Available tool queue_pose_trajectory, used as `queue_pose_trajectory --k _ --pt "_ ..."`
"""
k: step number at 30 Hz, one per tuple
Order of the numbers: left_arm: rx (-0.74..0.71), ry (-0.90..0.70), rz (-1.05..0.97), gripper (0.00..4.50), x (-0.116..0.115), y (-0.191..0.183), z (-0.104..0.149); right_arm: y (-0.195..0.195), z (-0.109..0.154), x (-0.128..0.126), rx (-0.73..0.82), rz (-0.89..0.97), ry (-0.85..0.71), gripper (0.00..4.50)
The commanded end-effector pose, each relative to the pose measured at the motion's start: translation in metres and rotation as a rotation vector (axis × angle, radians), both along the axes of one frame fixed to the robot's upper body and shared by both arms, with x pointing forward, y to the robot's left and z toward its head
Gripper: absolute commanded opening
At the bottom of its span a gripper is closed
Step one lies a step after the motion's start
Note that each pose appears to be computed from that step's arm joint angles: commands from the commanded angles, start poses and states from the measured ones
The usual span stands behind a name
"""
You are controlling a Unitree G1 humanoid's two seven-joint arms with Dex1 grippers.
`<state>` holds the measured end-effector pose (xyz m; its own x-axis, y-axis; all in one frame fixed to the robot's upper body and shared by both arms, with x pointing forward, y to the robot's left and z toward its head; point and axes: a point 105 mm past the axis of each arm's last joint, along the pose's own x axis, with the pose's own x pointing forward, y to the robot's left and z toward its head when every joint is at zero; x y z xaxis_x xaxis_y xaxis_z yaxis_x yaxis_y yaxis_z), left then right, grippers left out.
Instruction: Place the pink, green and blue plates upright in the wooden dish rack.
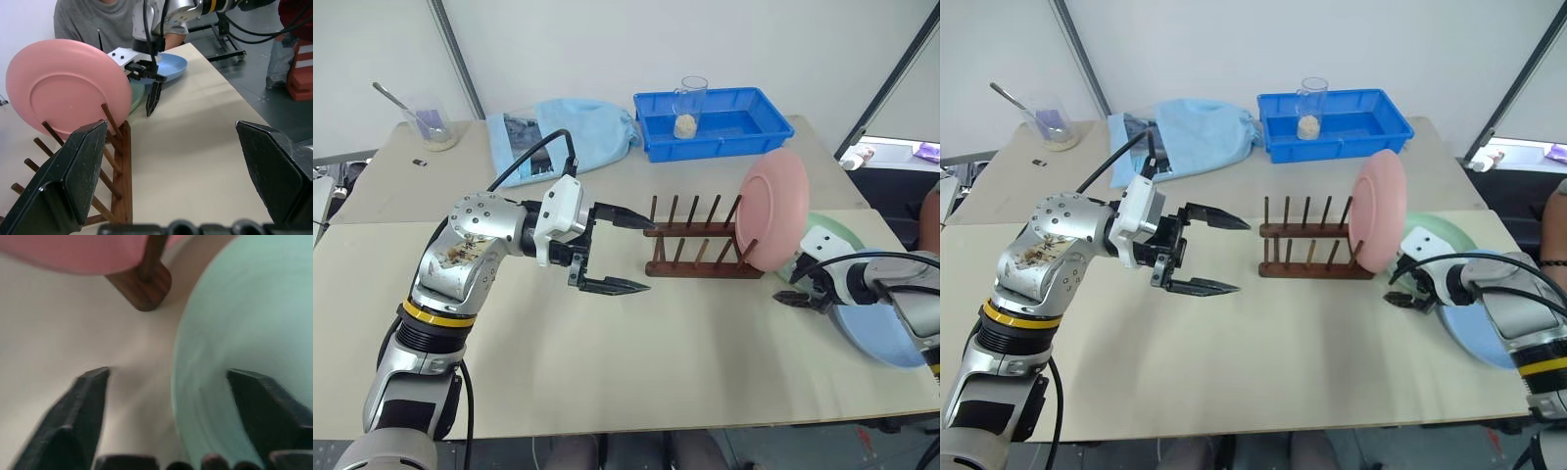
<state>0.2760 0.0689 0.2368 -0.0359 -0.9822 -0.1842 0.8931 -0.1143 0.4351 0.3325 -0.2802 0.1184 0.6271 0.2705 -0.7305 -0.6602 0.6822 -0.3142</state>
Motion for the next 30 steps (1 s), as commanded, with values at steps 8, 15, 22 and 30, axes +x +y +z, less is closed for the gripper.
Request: queue_pose_trajectory --k 8,15,22,30 --pt "-0.016 -0.049 0.02 4.5 -0.004 0.003 0.012 -0.004 0.017 0.007 0.003 0.003 -0.055 0.27" --pt "-0.038 -0.033 0.058 4.5 0.0 0.006 0.014 0.004 0.041 0.005 0.028 0.018 -0.133 0.02" --pt "-0.074 -0.017 0.085 4.5 0.003 0.006 0.019 0.0 0.076 0.018 0.07 -0.064 -0.294 0.02" --pt "-0.089 -0.012 0.101 4.5 0.005 0.007 0.021 -0.011 0.115 0.034 0.111 -0.17 -0.494 0.02"
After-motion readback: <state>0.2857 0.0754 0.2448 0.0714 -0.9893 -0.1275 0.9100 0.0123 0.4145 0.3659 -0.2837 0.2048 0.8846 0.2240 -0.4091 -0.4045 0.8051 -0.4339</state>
